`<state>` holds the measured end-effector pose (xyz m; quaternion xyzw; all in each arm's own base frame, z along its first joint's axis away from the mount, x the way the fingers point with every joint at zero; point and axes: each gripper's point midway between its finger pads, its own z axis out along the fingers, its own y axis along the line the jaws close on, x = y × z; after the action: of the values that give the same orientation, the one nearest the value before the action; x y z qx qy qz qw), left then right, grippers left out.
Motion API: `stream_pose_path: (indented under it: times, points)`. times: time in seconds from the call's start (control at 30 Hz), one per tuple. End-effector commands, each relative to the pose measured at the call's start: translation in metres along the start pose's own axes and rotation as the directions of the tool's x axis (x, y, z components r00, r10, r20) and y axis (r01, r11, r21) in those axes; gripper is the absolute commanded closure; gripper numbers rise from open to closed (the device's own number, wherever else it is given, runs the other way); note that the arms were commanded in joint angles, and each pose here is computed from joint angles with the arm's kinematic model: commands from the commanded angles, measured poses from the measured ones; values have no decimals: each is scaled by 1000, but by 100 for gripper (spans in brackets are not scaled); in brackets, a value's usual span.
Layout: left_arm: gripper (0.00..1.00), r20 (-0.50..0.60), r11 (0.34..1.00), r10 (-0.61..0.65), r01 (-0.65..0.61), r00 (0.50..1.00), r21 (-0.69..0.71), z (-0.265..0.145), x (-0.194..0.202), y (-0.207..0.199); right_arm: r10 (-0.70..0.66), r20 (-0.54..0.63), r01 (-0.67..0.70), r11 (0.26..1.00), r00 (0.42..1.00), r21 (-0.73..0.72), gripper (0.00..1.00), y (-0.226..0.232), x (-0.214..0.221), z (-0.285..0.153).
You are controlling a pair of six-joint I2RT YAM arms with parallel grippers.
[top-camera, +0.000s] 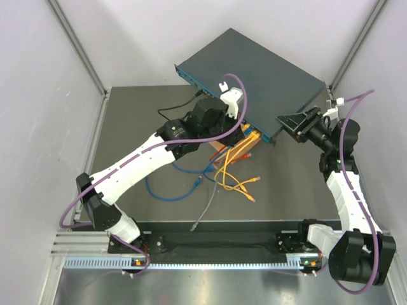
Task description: Insert the plug into the switch port
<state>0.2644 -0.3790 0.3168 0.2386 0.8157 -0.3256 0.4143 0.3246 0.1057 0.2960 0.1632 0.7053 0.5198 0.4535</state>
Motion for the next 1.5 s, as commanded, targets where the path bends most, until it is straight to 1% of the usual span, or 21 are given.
stream_pose_path:
  times: [0.0, 0.37, 0.8, 1.1, 1.33, 1.47]
  points:
    - [100, 116, 998, -10, 2, 993, 70, -2, -40, -17, -107, 8, 107, 992, 994, -69, 100, 16, 2, 1]
    - [100, 132, 993, -15, 0, 991, 116, -7, -43, -27, -109, 3, 109, 991, 994, -78, 100, 17, 4, 2]
    - [100, 164, 996, -10, -4, 986, 89, -14, -44, -20, -111, 0, 111, 990, 994, -82, 100, 17, 5, 2]
    - [100, 134, 1000, -16, 15, 991, 9, 4, -26, 6, -106, -3, 106, 990, 994, -89, 100, 19, 7, 0]
    - [100, 148, 1000, -25, 24, 989, 8, 7, -30, 8, -96, -4, 95, 992, 995, -88, 100, 16, 8, 0]
    - [100, 167, 999, -26, 20, 986, 37, 1, -38, 1, -97, -4, 96, 991, 995, -89, 100, 16, 9, 0]
